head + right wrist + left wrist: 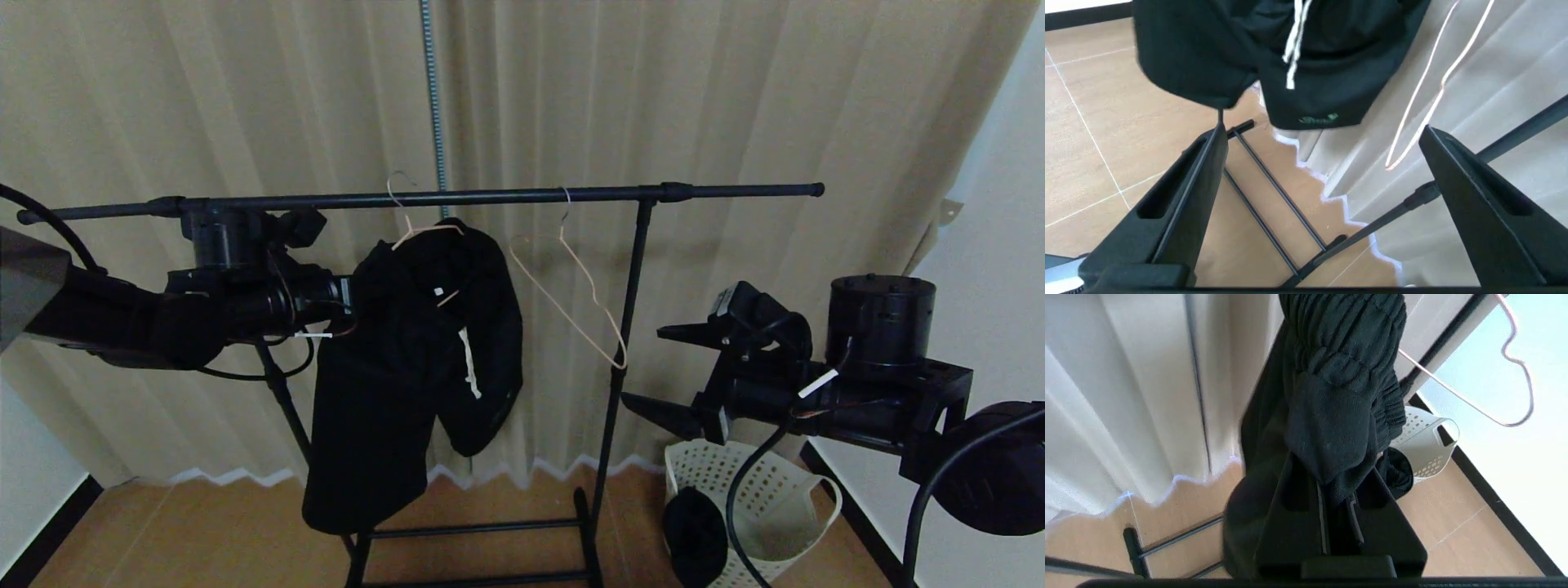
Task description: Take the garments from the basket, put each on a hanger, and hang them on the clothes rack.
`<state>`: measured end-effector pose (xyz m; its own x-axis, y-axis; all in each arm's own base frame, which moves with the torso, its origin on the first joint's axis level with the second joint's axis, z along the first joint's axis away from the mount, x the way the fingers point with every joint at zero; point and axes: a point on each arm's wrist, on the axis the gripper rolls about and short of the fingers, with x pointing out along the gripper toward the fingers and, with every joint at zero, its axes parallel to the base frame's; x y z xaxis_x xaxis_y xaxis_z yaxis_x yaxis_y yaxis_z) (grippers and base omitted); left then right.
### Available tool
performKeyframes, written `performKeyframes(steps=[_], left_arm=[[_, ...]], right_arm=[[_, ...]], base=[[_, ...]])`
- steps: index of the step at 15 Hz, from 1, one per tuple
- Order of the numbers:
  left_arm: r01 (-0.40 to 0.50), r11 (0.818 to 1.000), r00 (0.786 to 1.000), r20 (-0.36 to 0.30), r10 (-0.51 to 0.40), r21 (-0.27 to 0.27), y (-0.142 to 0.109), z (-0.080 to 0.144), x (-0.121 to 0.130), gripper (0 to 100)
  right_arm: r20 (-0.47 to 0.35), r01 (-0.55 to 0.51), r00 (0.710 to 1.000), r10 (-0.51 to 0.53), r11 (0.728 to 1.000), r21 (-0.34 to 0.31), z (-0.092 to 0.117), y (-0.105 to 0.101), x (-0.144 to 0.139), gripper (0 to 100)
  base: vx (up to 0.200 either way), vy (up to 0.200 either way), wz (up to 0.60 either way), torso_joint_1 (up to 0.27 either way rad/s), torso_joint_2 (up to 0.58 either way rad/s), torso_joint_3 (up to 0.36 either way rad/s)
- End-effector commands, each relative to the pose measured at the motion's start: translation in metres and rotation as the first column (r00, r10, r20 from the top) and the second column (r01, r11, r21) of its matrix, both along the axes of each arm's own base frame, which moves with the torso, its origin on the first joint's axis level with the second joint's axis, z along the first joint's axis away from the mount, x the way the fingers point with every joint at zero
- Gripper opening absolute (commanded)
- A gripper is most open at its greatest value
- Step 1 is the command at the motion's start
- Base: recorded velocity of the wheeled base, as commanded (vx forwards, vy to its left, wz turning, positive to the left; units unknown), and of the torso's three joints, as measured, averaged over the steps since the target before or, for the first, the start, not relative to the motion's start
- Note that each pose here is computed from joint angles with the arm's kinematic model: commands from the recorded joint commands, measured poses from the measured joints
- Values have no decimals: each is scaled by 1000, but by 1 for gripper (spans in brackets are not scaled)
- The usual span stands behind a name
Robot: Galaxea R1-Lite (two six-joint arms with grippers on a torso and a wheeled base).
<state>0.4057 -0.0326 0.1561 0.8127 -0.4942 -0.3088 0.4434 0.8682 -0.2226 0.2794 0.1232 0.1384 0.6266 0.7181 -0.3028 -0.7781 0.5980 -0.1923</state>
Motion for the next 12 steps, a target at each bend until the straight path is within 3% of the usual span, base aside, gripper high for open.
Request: performKeyframes(steps=[1, 9, 10, 12], left_arm=[[-3, 1000, 1000, -23, 3, -6, 0, -11, 8, 0], [-11, 1000, 1000, -29, 10, -29, -1, -22, 16, 0], [-7, 1000, 1000, -28, 6, -28, -2, -21, 15, 100], [-4, 1000, 999, -34, 4, -24, -2, -23, 13, 100]], right_arm=[[-13, -2, 1000, 2, 1000, -7, -5, 1, 1, 100], [-17, -9, 1000, 9, 1000, -10, -12, 5, 4, 100], [-10, -9, 1000, 9, 1000, -7, -14, 5, 6, 100], [-6, -9, 1000, 9, 1000, -6, -15, 6, 6, 100]], base=[[0, 0, 0, 0, 0, 0], [0, 0, 0, 0, 0, 0], [0, 0, 0, 0, 0, 0], [0, 0, 0, 0, 0, 0]])
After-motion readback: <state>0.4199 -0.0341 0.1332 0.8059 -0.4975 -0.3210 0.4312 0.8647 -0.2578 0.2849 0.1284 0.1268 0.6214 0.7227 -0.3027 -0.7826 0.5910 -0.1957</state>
